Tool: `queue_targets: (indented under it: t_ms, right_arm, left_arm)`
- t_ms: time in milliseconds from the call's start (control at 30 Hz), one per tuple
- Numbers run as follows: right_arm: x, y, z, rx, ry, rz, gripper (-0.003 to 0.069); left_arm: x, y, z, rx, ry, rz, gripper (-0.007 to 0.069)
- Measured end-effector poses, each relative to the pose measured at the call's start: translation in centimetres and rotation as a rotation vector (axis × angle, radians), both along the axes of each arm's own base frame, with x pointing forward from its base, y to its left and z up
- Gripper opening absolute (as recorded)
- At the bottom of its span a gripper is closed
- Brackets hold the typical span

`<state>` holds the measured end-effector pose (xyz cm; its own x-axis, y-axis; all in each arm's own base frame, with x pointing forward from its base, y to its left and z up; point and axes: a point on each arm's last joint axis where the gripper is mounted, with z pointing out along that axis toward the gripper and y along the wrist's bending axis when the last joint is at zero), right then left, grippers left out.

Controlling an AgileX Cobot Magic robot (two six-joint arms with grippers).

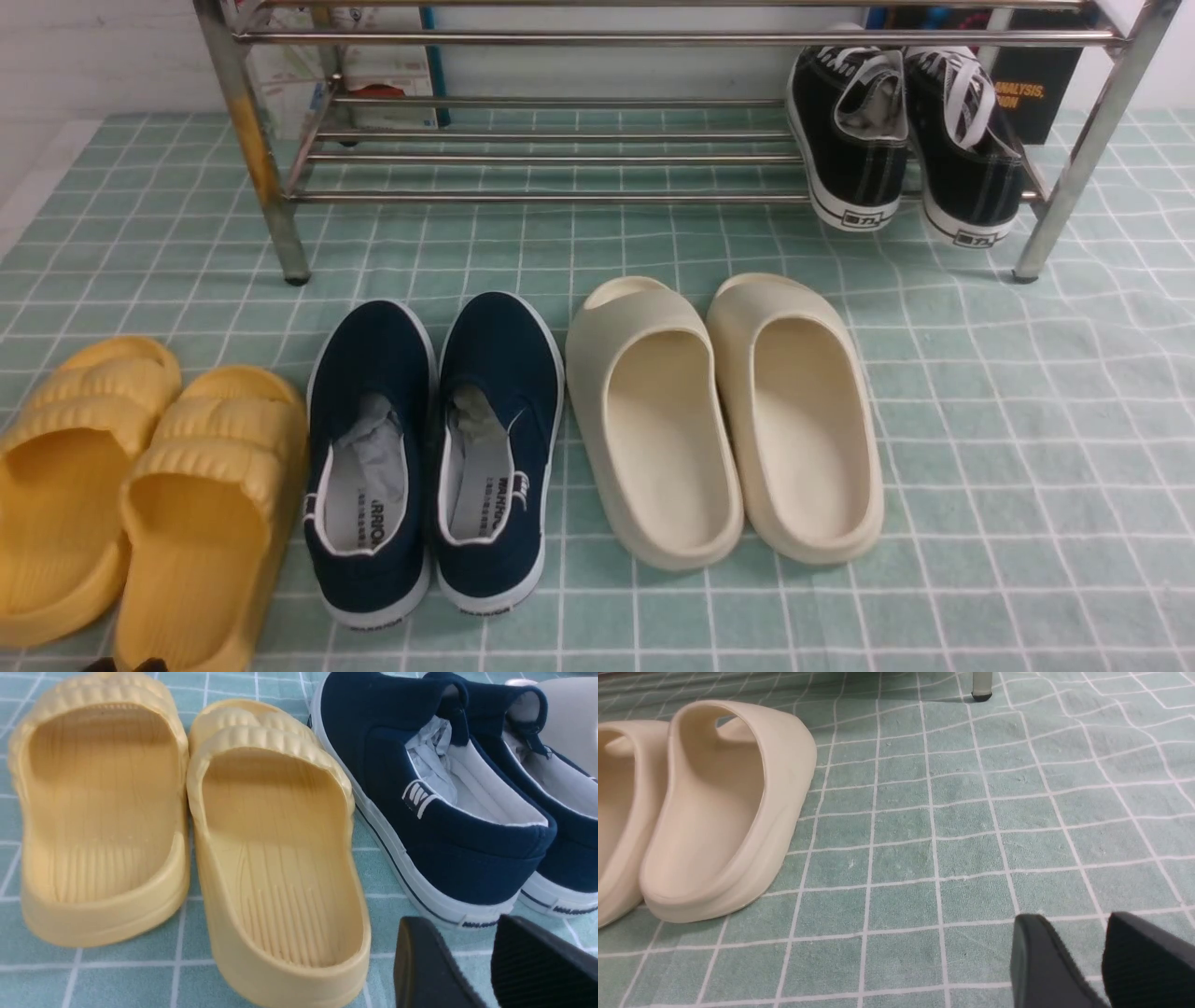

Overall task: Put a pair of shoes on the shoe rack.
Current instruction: Use the left arm to grab the shoe closest to it

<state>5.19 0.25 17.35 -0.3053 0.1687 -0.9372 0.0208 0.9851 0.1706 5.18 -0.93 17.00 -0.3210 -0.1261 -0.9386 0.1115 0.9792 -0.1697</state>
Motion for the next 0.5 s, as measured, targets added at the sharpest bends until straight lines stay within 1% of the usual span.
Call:
queue_targets:
  t_ms: [167,300,400,433,467,500]
  right_arm:
    - [0.0,0.0,0.0,0.000,0.000,0.000,0.0239]
    - [0.0,0.0,0.0,0.000,0.000,0.000,0.0239]
    - [0.0,0.0,0.0,0.000,0.000,0.000,0.0239]
    - [0.0,0.0,0.0,0.000,0.000,0.000,0.0239]
    - [0.0,0.0,0.0,0.000,0.000,0.000,0.0239]
    - [0.0,0.0,0.0,0.000,0.000,0.000,0.0239]
  left_arm:
    - [0.4,0.0,1.7,-0.027,-0.185,0.007,0.0237]
    - [0.4,0.1,3.7,-0.056,-0.409,0.016,0.0237]
    - [0.0,0.2,5.5,-0.108,-0.602,0.024,0.0237]
    - [0.0,0.2,5.5,-0.111,-0.601,0.024,0.0237]
    - [-0.3,0.3,6.5,-0.170,-0.713,0.024,0.0237]
    - [-0.4,0.3,6.6,-0.178,-0.726,0.024,0.0237]
